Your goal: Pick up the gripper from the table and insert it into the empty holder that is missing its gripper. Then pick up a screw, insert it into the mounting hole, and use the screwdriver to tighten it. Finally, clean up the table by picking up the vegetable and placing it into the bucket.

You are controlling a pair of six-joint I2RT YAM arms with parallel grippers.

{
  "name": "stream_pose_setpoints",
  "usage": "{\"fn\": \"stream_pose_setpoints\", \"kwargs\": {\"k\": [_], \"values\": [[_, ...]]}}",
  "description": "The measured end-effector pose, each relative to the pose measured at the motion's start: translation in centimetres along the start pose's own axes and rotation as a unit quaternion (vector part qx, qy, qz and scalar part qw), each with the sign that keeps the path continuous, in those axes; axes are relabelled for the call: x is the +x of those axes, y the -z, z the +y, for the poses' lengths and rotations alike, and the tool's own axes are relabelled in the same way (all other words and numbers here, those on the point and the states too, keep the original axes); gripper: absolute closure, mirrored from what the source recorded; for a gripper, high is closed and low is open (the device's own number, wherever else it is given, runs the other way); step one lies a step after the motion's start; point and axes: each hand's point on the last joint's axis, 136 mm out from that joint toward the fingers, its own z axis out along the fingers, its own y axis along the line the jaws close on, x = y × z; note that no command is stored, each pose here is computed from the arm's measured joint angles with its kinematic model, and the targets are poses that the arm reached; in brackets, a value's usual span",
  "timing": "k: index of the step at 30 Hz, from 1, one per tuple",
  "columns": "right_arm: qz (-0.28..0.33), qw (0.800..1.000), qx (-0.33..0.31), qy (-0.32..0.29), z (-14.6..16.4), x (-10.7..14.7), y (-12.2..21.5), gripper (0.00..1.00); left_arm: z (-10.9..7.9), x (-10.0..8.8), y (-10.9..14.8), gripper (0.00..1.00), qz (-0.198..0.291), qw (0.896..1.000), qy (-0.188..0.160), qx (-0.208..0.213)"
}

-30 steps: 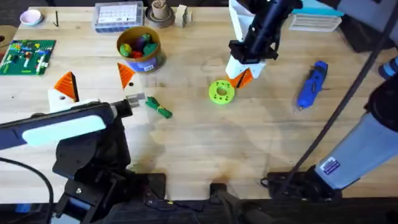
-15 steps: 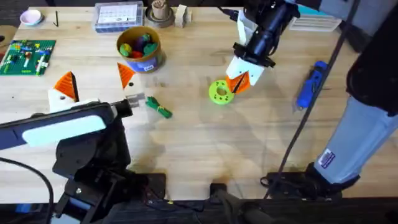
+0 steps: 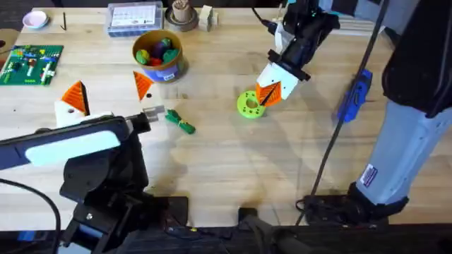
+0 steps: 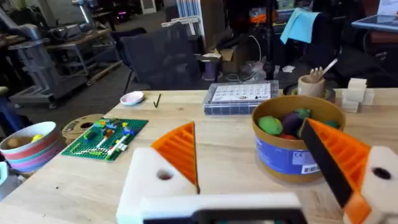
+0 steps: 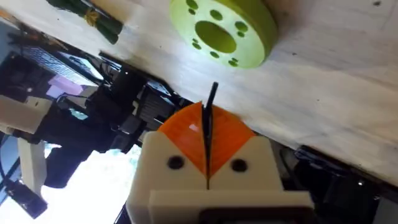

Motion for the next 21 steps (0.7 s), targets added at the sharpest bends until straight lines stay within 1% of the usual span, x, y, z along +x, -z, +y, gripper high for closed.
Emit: {"fn": "stream_pose_setpoints", "kwargs": {"k": [5,11,17,21], "values": [[0.007,1.000,0.003,-0.006,-0.2,0.2,-0.1,0.995,0.0,0.0,0.0,0.008,0.000,1.000,0.000,0.000],[0.026,0.998,0.047,-0.020,-1.6,0.6,-0.8,0.995,0.0,0.0,0.0,0.008,0.000,1.000,0.000,0.000],[0.034,0.997,0.072,-0.006,-1.7,0.1,-2.3,0.995,0.0,0.0,0.0,0.007,0.000,1.000,0.000,0.000],[0.023,0.997,0.076,0.011,-1.2,-0.6,-3.0,0.996,0.0,0.0,0.0,0.007,0.000,1.000,0.000,0.000]]}}
